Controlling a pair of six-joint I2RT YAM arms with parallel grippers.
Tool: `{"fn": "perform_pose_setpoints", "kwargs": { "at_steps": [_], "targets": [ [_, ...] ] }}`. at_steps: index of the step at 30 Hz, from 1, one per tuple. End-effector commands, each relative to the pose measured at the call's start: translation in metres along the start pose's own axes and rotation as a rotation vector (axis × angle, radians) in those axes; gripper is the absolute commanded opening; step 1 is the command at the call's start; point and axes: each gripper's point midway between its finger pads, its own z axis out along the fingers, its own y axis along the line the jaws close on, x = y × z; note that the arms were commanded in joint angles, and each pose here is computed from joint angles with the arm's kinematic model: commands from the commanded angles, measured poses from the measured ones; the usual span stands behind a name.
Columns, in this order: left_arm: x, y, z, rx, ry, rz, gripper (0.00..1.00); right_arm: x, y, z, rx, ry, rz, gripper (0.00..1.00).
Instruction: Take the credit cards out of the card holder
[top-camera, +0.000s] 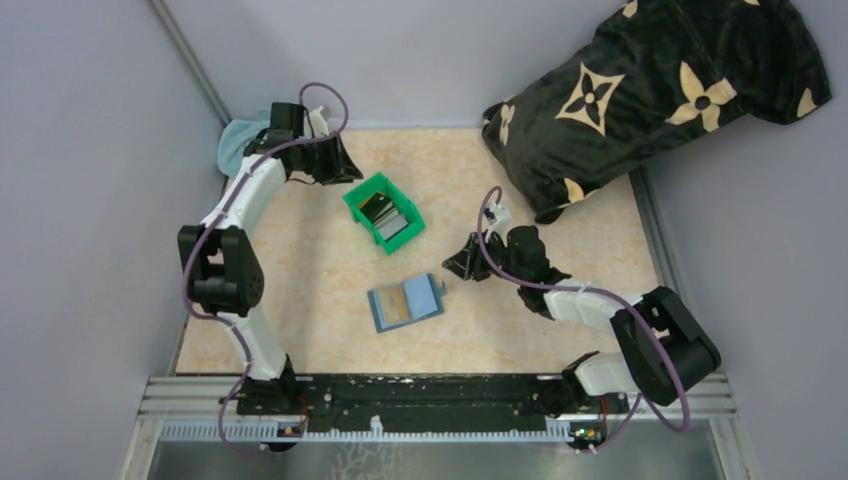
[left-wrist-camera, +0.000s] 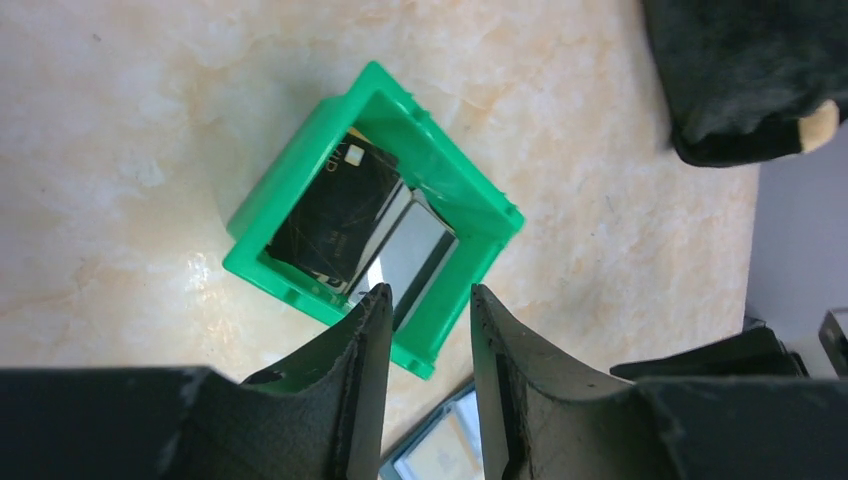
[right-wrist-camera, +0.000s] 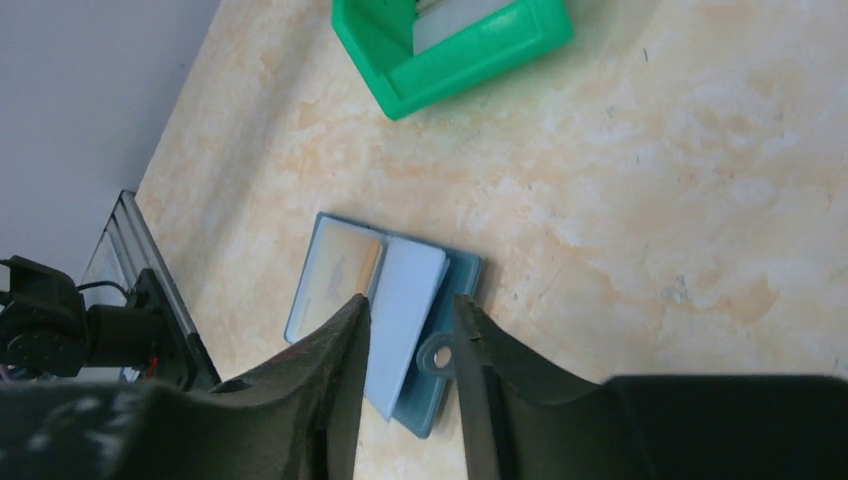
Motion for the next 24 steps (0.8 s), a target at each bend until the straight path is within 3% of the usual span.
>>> {"fn": "perform_pose_setpoints", "kwargs": {
  "at_steps": [1,5,7,11,12,15,16,21,24],
  "targets": [
    [-0.015,-0.034,-0.030,0.066,-0.132,0.074,0.40,-0.058,0.024,0.017,-0.073,-0.117,-0.069,0.30],
    [-0.001,-0.063,-0.044,0.097,-0.224,0.168,0.37,-0.073,0.033,0.035,-0.092,-0.114,-0.081,0.06],
    [0.004,-0.071,-0.052,0.013,-0.337,0.250,0.36,-0.077,0.035,0.043,-0.085,-0.109,-0.108,0.00],
    [0.028,-0.095,-0.079,-0.070,-0.588,0.393,0.40,-0.086,0.038,0.061,-0.024,-0.089,-0.189,0.00],
    [0.034,-0.093,-0.083,-0.045,-0.630,0.365,0.39,-0.087,0.039,0.066,-0.015,-0.082,-0.205,0.00],
    [0.061,-0.066,-0.082,-0.054,-0.643,0.237,0.55,-0.094,0.037,0.083,0.012,-0.074,-0.205,0.00],
    [0.065,-0.064,-0.081,-0.045,-0.632,0.231,0.57,-0.097,0.033,0.088,0.032,-0.071,-0.208,0.01],
    [0.077,-0.050,-0.080,-0.094,-0.589,0.167,0.64,-0.102,-0.008,0.113,0.218,-0.022,-0.271,0.33],
    [0.079,-0.048,-0.084,-0.100,-0.598,0.177,0.65,-0.110,-0.018,0.131,0.285,0.016,-0.357,0.44]
  ]
}}
